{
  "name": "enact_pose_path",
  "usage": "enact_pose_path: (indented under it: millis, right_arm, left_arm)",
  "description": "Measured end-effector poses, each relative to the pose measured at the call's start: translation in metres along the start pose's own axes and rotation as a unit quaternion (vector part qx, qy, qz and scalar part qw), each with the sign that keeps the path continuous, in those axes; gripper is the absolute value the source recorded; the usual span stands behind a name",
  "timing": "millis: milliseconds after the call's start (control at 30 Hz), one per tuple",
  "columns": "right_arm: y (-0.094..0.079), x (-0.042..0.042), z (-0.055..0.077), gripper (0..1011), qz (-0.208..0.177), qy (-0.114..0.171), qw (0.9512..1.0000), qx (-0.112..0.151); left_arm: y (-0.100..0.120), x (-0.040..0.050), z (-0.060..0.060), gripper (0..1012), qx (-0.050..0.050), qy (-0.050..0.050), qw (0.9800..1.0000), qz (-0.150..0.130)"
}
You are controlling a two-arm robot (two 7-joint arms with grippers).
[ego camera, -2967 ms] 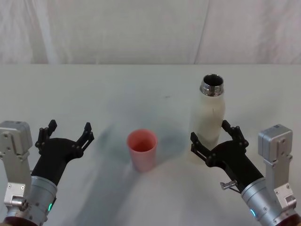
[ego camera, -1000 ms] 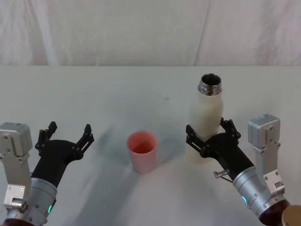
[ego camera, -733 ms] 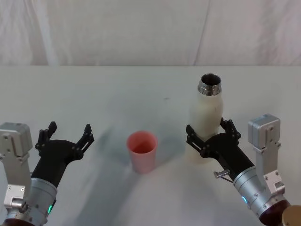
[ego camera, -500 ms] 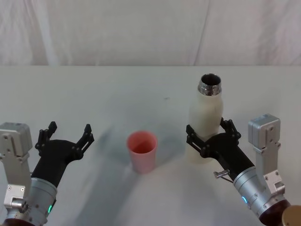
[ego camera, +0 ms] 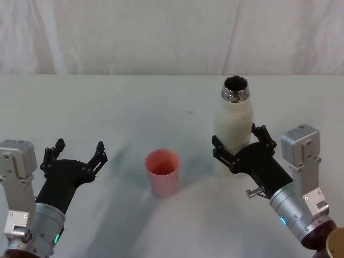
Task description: Grasp the thermos with one hand and pour water into the cup lid.
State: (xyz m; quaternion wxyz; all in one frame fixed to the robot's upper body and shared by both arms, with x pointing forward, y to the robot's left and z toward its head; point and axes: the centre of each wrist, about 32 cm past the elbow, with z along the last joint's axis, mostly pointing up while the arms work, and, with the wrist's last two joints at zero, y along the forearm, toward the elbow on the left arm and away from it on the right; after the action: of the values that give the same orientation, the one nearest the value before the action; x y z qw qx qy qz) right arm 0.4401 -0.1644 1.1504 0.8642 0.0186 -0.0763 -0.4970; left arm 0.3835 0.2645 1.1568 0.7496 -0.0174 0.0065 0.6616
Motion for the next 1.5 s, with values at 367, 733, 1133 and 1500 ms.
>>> enact_pose_path:
  millis: [367, 733, 1133, 1500]
  right_arm:
    - [0.0, 0.0062, 0.01, 956, 0.0, -0.03, 0.9996, 0.003]
    - [0.001, 0.0139, 0.022, 956, 0.007, -0.126, 0.9918, -0.021]
    - [0.003, 0.016, 0.035, 956, 0.005, -0.227, 0.9731, -0.037]
    - [0.006, 0.0116, 0.046, 956, 0.022, -0.317, 0.947, -0.044]
  left_arm:
    - [0.0, 0.0, 0.0, 1001, 0.0, 0.0, 1.0, 0.0]
    - [0.0, 0.0, 0.0, 1001, 0.0, 0.0, 1.0, 0.0]
    - [0.0, 0.0, 0.0, 1001, 0.0, 0.0, 1.0, 0.0]
    - [0.0, 0.0, 0.0, 1001, 0.0, 0.0, 1.0, 0.0]
